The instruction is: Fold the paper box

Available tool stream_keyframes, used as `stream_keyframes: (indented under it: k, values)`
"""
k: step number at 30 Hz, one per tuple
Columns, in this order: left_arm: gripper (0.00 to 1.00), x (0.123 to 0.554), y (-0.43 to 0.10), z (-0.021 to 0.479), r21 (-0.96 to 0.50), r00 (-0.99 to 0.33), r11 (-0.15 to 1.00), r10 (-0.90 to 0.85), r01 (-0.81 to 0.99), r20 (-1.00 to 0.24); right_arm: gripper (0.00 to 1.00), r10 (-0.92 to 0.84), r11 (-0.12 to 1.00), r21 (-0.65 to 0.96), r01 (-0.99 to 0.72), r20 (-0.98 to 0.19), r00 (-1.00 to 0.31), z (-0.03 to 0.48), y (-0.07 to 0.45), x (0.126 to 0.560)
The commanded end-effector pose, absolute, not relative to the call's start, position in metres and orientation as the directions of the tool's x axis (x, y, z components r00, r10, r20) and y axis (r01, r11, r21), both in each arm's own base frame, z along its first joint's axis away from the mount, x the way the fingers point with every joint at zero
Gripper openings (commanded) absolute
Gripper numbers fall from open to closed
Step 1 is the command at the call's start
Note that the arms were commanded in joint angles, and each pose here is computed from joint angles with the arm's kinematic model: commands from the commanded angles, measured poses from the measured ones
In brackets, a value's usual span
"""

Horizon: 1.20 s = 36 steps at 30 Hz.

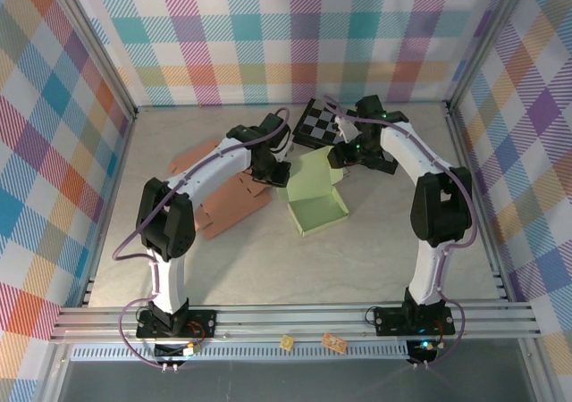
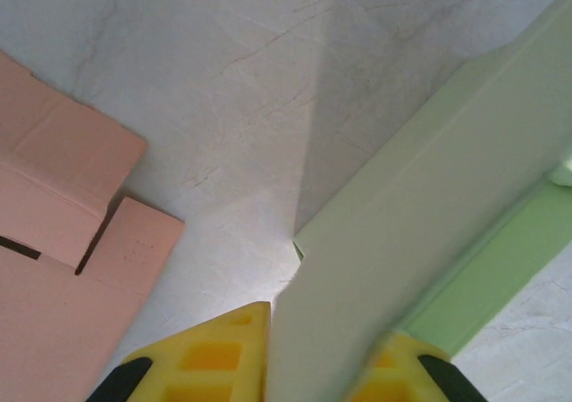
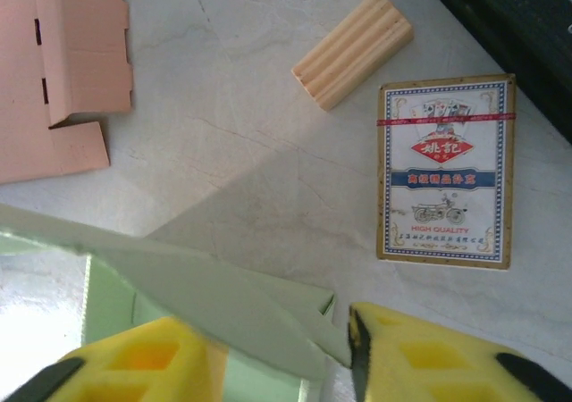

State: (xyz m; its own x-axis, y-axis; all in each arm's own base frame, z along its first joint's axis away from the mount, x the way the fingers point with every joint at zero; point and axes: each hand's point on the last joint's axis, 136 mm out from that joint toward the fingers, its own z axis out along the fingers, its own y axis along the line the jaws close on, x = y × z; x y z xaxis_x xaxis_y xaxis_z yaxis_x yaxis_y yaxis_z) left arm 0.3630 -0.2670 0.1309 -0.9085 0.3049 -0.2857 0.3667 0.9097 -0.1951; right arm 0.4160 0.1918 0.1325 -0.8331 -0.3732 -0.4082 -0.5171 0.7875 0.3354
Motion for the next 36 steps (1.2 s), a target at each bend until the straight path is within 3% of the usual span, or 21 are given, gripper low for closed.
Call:
stream_keyframes:
  k: [1, 9, 14, 21, 27, 36]
  values:
    - [0.13, 0.365, -0.264, 0.134, -0.147, -0.900, 0.912, 0.331, 0.382, -0.285, 0.35, -0.398, 0.774, 0.328, -0.542, -0.414, -0.819, 0.139, 0.198, 0.414]
    - [0.10, 0.377, -0.264, 0.138, -0.113, -0.889, 0.913, 0.343, 0.391, -0.302, 0.15, -0.394, 0.801, 0.271, -0.534, -0.434, -0.810, 0.146, 0.197, 0.409]
    - [0.09, 0.388, -0.262, 0.142, -0.082, -0.878, 0.917, 0.343, 0.390, -0.333, 0.00, -0.304, 0.844, 0.257, -0.471, -0.494, -0.814, 0.159, 0.199, 0.411]
    - [0.07, 0.408, -0.262, 0.152, -0.073, -0.856, 0.938, 0.276, 0.339, -0.438, 0.00, -0.133, 0.891, 0.265, -0.368, -0.623, -0.771, 0.176, 0.202, 0.411]
    - [0.06, 0.419, -0.276, 0.159, -0.213, -0.807, 0.934, 0.115, 0.286, -0.580, 0.00, 0.002, 0.892, 0.292, -0.346, -0.767, -0.641, 0.183, 0.210, 0.403]
    - [0.05, 0.413, -0.289, 0.173, -0.313, -0.729, 0.902, 0.002, 0.296, -0.684, 0.00, 0.103, 0.900, 0.324, -0.291, -0.807, -0.582, 0.183, 0.214, 0.401]
